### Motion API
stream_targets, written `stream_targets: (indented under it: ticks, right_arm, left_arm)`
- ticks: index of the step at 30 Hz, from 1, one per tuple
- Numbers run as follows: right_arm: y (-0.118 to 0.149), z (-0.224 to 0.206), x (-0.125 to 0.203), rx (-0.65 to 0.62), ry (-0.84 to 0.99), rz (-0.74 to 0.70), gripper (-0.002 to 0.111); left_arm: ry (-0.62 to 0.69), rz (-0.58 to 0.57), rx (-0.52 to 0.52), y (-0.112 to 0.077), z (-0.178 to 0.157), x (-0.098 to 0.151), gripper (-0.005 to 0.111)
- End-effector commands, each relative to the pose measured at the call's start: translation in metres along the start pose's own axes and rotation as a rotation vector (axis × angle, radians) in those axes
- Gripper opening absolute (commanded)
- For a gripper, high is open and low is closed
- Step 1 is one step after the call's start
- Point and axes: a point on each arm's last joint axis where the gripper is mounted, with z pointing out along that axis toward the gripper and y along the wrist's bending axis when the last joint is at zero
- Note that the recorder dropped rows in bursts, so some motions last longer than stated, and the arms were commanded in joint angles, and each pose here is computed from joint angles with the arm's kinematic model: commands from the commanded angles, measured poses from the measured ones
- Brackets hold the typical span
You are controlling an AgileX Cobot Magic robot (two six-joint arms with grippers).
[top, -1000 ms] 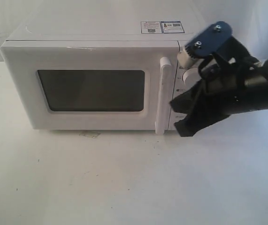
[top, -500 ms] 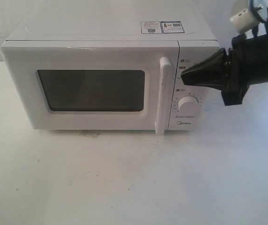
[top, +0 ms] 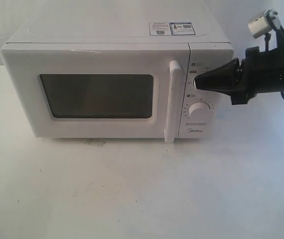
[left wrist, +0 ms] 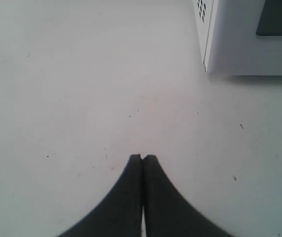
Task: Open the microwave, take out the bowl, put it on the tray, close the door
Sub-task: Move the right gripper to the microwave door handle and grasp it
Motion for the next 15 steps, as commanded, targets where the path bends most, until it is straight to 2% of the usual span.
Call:
stream_targets:
  ticks: [1,3,6,8,10,15]
  right_arm:
    - [0.0036,0.0047,-0.0077,0.039,-0.01,-0.043,0.008]
    - [0.0061,0.0076,-0.0085,0.027,-0.008,-0.05,0.02]
    - [0.008,0.0097,-0.0089,0.019,-0.006,-0.057,0.046]
    - [0.0072,0.0097,-0.0088,0.027,-0.004,-0.057,0.058]
    - [0.0063,0.0097,-0.0086,0.037,-0.001,-0.057,0.063]
    - [0.0084,0.0139,-0.0094,0.039,0.005,-0.064,0.063]
  left_arm:
    - [0.002,-0.001,0.004,-0.0003,0.0001,0.0012,0.0]
    - [0.002,-0.001,0.004,-0.0003,0.0001,0.0012,0.0]
    - [0.002,-0.001,0.004,-0.0003,0.0001,0.0012,0.0]
    - [0.002,-0.001,0.004,-0.0003,0.0001,0.0012,0.0]
    - [0.002,-0.001,0.004,-0.0003,0.0001,0.0012,0.0]
    - [0.002,-0.001,0.004,-0.0003,0.0001,0.0012,0.0]
